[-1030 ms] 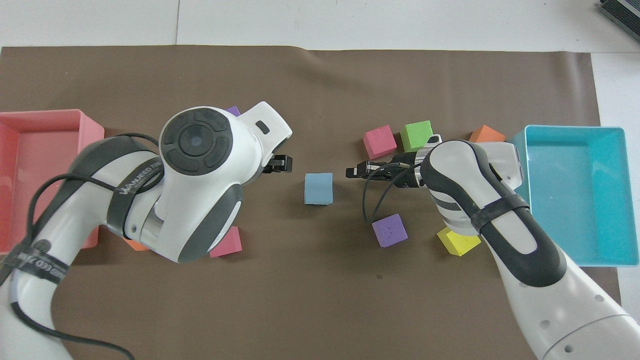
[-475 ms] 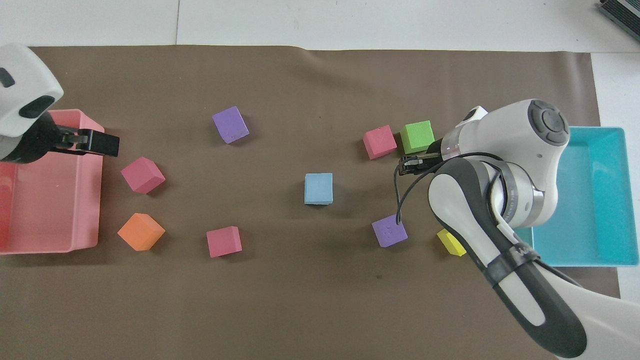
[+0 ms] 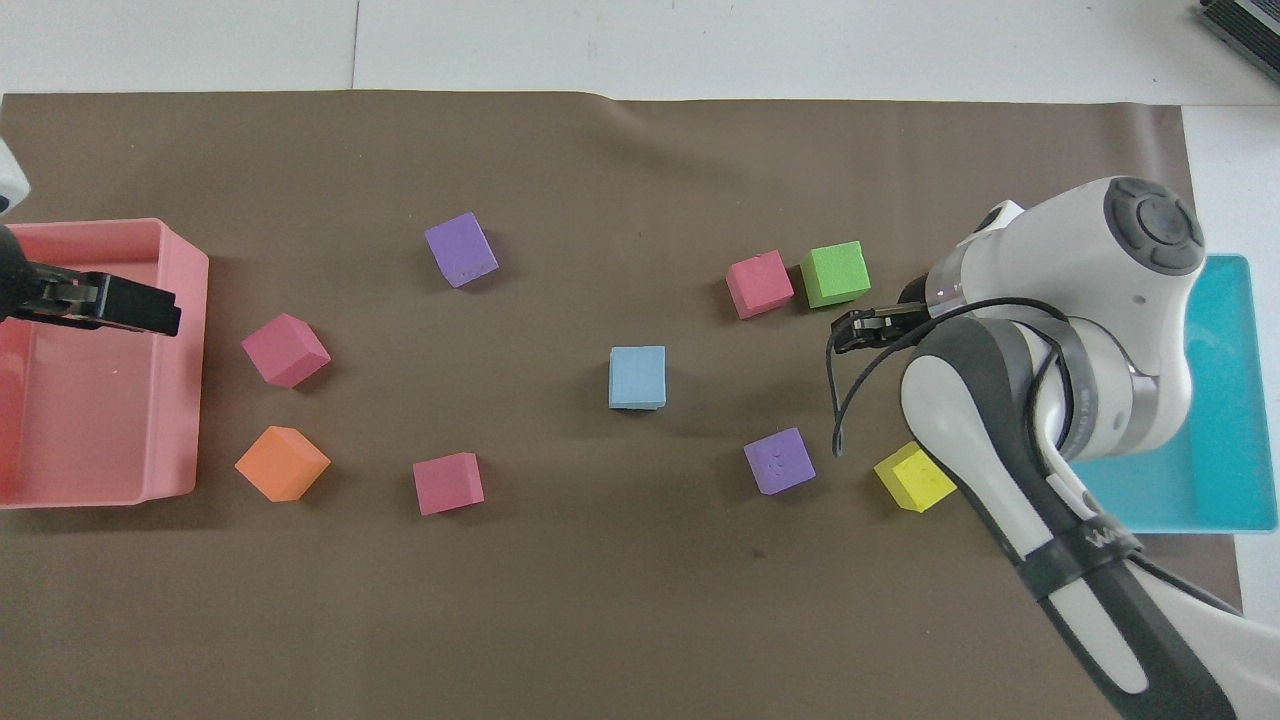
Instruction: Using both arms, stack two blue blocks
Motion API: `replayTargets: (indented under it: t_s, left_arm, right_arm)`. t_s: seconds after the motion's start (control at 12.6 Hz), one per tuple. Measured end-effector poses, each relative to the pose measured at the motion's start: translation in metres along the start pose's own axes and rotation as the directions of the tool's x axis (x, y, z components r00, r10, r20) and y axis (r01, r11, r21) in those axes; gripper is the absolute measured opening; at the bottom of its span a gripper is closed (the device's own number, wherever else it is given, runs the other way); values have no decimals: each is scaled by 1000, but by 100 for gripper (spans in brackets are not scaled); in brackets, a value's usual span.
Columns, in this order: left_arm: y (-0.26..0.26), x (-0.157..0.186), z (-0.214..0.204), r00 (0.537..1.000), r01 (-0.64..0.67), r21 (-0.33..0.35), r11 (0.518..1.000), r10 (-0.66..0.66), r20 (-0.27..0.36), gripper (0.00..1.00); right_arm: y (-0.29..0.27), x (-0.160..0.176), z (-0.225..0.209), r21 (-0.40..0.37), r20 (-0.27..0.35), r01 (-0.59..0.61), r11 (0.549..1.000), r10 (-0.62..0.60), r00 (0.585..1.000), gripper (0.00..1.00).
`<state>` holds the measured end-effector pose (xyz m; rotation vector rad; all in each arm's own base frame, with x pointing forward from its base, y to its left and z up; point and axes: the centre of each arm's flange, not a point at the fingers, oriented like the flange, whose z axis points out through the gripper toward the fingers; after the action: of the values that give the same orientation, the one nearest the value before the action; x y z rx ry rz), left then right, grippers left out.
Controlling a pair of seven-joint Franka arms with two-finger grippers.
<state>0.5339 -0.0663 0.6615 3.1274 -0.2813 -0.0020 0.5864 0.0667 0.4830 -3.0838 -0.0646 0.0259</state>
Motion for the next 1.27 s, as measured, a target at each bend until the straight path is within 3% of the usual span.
replayTargets:
  t_s: [0.24,0.87,1.27]
  left_arm:
    - [-3,-5,0,1000,5,-1,1000,-5,7,100]
    - [-48,-10,-1,1000,26,-2,1000,-26,5,100]
    - [-47,-10,0,1000,21,-2,1000,-21,6,100]
  right_arm:
    - [35,-16,-62,-4,-54,-52,999,52,997,100]
    - [91,-66,-188,-41,-70,-148,988,145,987,100]
    - [88,-68,-197,-41,-73,-145,989,141,987,100]
